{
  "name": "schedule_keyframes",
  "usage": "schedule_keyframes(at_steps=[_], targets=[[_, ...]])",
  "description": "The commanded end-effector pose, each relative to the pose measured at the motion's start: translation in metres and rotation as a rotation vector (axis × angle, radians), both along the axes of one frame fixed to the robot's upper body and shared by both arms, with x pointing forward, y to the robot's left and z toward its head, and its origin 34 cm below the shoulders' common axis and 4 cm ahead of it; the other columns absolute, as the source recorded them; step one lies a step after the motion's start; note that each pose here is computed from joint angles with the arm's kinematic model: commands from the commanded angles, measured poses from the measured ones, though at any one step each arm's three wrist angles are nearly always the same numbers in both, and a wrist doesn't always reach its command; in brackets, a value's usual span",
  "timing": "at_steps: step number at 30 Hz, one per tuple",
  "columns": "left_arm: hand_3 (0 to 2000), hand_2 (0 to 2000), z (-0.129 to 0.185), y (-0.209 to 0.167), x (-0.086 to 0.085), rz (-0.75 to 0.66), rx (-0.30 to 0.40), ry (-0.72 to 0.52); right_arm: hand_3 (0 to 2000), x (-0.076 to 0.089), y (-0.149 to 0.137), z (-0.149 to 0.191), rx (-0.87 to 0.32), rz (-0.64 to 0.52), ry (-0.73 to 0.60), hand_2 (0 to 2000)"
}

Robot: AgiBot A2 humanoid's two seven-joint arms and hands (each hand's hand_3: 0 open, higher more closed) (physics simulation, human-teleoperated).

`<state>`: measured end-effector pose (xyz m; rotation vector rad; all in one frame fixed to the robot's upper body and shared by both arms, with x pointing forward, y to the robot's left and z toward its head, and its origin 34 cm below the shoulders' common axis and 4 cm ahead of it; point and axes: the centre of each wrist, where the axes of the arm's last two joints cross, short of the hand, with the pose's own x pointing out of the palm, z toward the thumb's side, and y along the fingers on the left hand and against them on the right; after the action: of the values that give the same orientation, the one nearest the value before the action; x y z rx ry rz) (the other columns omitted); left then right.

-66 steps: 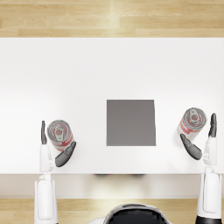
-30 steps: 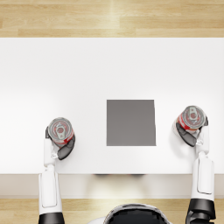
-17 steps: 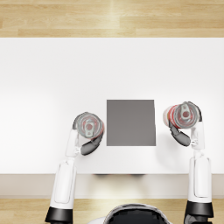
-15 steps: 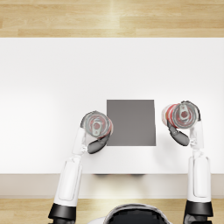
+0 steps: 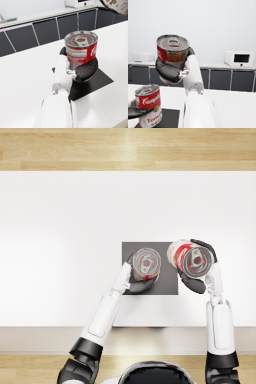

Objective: Pick up the red can on the left and place it in the middle, then pick up the red can on the right and place it on top of the can in the middle

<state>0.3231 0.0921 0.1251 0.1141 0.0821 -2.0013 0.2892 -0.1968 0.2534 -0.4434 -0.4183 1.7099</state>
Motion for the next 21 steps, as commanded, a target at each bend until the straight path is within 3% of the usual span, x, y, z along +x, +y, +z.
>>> schedule_keyframes(at_steps=[1, 5, 6, 7, 9, 10, 13, 16, 19, 21], targets=[[1520, 2000, -0.009, -0.005, 0.008, 0.000, 0.022, 0.046, 1520, 0.001, 0.013, 0.017, -0.003, 0.043, -0.058, 2000], [1520, 2000, -0.017, -0.007, 0.009, 0.007, 0.029, 0.081, 1520, 0.002, 0.023, 0.019, -0.005, 0.074, -0.063, 2000], [1193, 639, -0.018, -0.006, 0.008, 0.010, 0.026, 0.083, 1520, 0.002, 0.026, 0.019, -0.007, 0.082, -0.063, 2000], [867, 0, -0.020, -0.004, 0.006, 0.023, 0.026, 0.090, 1520, 0.003, 0.028, 0.020, -0.006, 0.088, -0.064, 2000], [213, 0, -0.022, -0.003, 0.002, 0.031, 0.020, 0.091, 1520, 0.006, 0.033, 0.020, -0.007, 0.103, -0.058, 2000], [0, 0, -0.023, -0.002, 0.000, 0.034, 0.017, 0.091, 1520, 0.006, 0.037, 0.020, -0.011, 0.116, -0.057, 2000], [0, 0, -0.022, 0.001, -0.015, 0.025, 0.004, 0.062, 1520, 0.008, 0.049, 0.023, -0.018, 0.154, -0.062, 2000], [0, 0, -0.004, 0.009, -0.042, 0.009, -0.039, -0.032, 1520, 0.007, 0.059, 0.025, -0.035, 0.199, -0.057, 2000], [0, 0, 0.017, 0.039, -0.075, 0.041, -0.067, -0.136, 1520, 0.011, 0.063, 0.024, -0.092, 0.205, 0.131, 2000], [0, 0, 0.025, 0.065, -0.088, 0.116, -0.075, -0.172, 1520, 0.016, 0.066, 0.023, -0.112, 0.205, 0.215, 2000]])
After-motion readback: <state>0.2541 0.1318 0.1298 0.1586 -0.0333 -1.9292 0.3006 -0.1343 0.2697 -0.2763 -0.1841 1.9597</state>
